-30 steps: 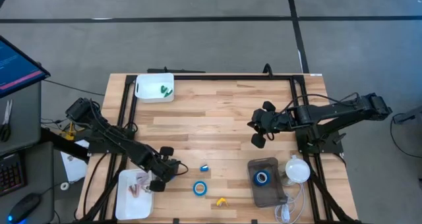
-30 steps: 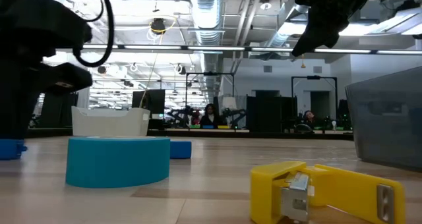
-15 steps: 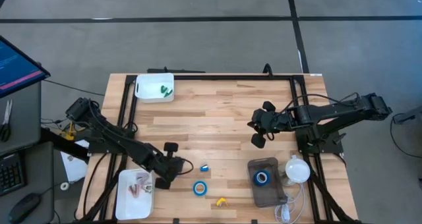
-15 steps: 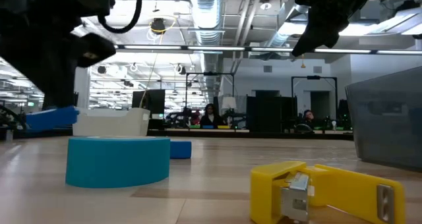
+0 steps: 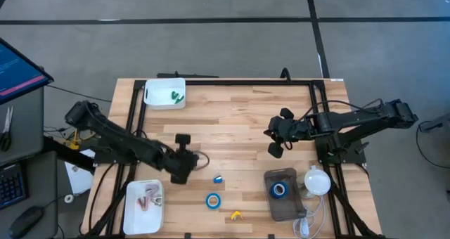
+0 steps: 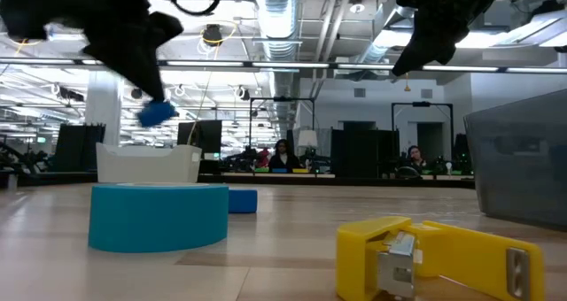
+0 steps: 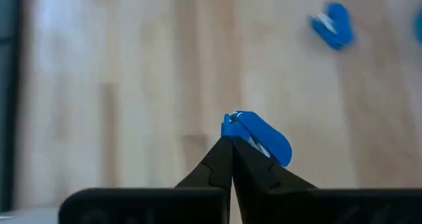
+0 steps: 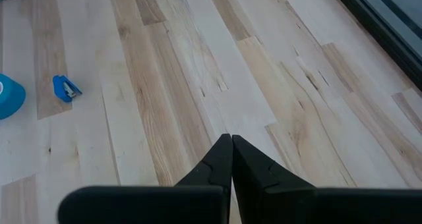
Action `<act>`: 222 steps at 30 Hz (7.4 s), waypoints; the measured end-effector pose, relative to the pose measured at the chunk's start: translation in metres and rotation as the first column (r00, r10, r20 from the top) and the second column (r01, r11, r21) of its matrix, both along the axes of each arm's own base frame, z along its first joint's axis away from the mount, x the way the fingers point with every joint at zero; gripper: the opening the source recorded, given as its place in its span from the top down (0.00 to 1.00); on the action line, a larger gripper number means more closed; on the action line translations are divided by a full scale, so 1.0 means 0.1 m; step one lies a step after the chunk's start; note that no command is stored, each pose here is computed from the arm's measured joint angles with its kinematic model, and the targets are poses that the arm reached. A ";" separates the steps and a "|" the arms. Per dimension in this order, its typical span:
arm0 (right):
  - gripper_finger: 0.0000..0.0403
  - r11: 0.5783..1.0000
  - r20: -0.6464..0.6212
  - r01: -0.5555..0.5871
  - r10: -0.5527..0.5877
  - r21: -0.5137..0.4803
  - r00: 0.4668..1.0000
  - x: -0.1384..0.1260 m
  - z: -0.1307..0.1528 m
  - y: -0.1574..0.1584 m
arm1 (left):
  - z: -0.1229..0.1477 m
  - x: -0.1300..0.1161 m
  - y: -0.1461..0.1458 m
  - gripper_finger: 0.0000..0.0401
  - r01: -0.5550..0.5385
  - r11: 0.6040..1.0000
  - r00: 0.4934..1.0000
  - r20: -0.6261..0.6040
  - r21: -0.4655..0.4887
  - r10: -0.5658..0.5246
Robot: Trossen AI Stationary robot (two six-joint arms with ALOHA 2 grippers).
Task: Pick and place Stapler, Stapler remover, tape
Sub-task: Put the left blue stapler into the top white bin, then put the yellow stapler into the top white bin
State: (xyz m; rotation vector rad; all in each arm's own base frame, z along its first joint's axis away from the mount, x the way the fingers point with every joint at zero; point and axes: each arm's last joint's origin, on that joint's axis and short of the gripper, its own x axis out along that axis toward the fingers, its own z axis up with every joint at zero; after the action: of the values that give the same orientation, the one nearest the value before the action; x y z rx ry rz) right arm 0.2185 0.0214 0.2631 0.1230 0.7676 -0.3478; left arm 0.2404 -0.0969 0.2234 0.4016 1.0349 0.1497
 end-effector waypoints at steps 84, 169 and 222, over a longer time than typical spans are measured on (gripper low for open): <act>1.00 0.988 -0.070 -0.116 0.109 -0.106 0.992 -0.01 -0.01 -0.01 | 0.07 -0.50 2.47 0.83 -0.360 0.906 0.874 0.260 -0.224 0.411; 1.00 0.871 -0.357 -0.011 0.213 0.491 0.909 1.48 -0.42 1.95 | 0.69 -0.38 1.10 0.99 0.201 0.939 0.813 0.582 -0.279 -0.001; 0.69 0.654 -0.315 0.150 0.142 0.741 0.938 1.41 -0.87 2.00 | 0.68 -0.38 1.10 0.99 0.173 0.924 0.815 0.576 -0.340 0.060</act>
State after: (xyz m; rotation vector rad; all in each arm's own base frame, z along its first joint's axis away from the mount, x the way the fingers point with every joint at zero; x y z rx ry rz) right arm 0.3596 0.2217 0.1761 0.8902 1.2413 -0.0184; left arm 0.2021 0.0127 0.2918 0.0169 0.4226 0.0077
